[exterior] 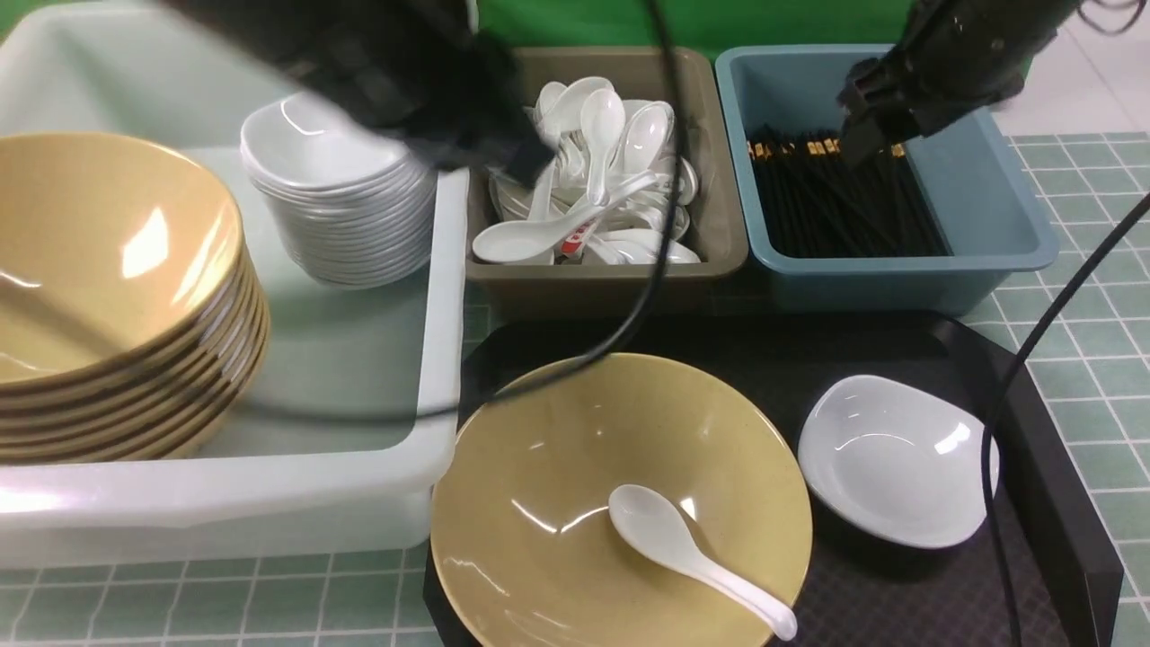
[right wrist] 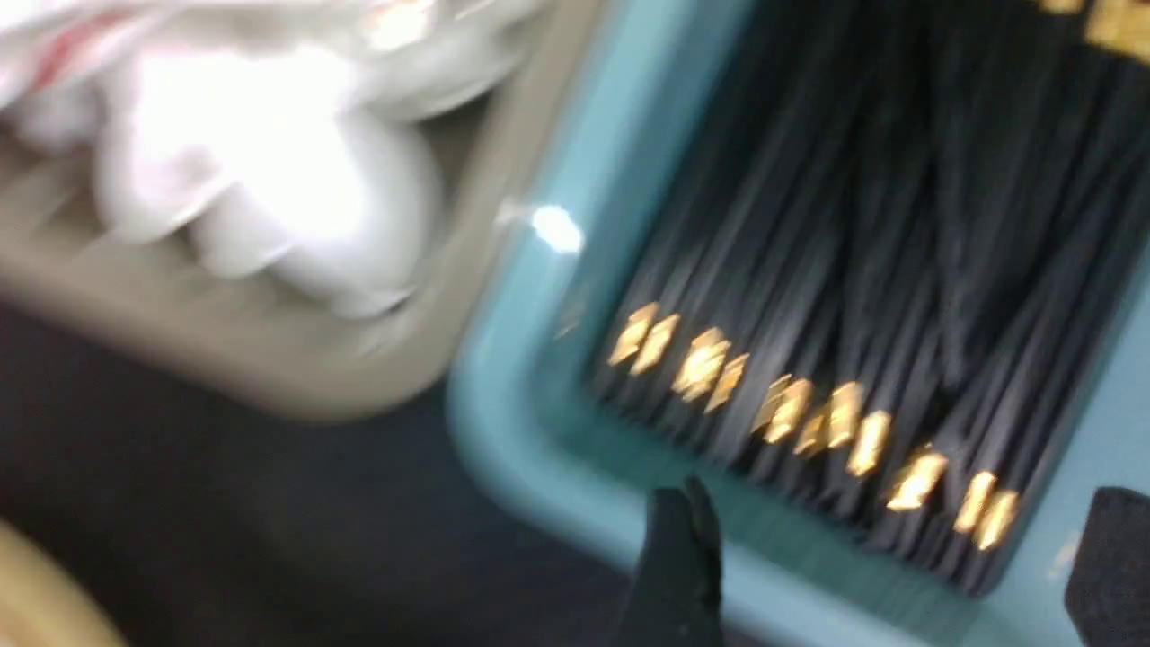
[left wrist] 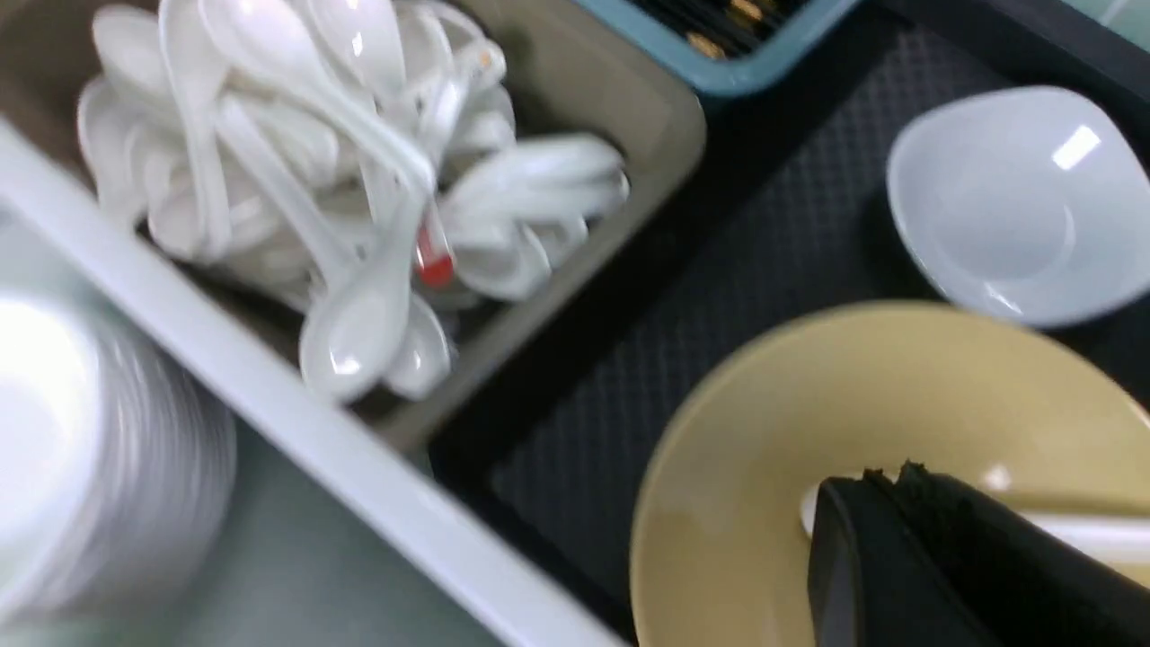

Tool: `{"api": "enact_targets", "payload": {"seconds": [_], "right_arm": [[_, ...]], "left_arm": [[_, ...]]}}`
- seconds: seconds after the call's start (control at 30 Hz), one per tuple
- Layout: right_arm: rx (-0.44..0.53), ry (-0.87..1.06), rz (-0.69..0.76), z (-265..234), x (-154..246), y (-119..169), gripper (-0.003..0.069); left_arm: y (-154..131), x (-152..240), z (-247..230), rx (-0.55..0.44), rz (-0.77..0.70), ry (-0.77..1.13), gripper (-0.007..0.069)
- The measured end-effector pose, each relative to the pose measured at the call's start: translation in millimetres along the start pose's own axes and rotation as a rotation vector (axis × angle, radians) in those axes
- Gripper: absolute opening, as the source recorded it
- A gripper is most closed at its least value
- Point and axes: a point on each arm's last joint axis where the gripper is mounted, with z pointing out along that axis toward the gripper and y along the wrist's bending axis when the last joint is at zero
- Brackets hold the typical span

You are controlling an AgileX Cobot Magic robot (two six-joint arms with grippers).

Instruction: On blue table put chopsticks spoon bowls plates into blue grey white boxes.

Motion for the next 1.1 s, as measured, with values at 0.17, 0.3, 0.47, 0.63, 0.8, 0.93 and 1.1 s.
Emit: {"api": "enact_targets", "payload": {"seconds": [0.17,0.3,0.47,0.63,0.8,0.93,1.1], "right_arm": [[-0.073,-0.014,-0.130,-26.6,5.2,63.0,0.0575],[-0.149,0.042,-0.247,-25.5,24.3,118.2,0.0575],[-0.229,0.171,-0.391,-4.9,57.7,177.5,0.0575],[-0.255,0.324,-0.473,29.8,88.9,210.5,0.0575],[-0.243,0.404,-0.459,59.3,96.1,216.8,0.0575],[-0.231,0.477,-0.444,87.8,102.1,220.4,0.0574],[-0.226,0.520,-0.443,106.7,107.0,222.7,0.0498]], "left_arm": [[-13.3,46.9,-12.0,0.009,-0.024,0.044,-0.0013],[-21.9,81.4,-14.1,0.013,-0.033,0.066,-0.0013],[-31.1,112.1,-16.1,0.027,-0.050,0.067,-0.0013],[-36.9,131.1,-18.6,0.029,-0.059,0.047,-0.0013],[-37.3,131.8,-20.2,0.026,-0.048,0.032,-0.0013],[-37.2,131.5,-20.2,0.025,-0.048,0.029,-0.0013],[-36.6,130.0,-20.2,0.019,-0.048,0.012,-0.0013]]}}
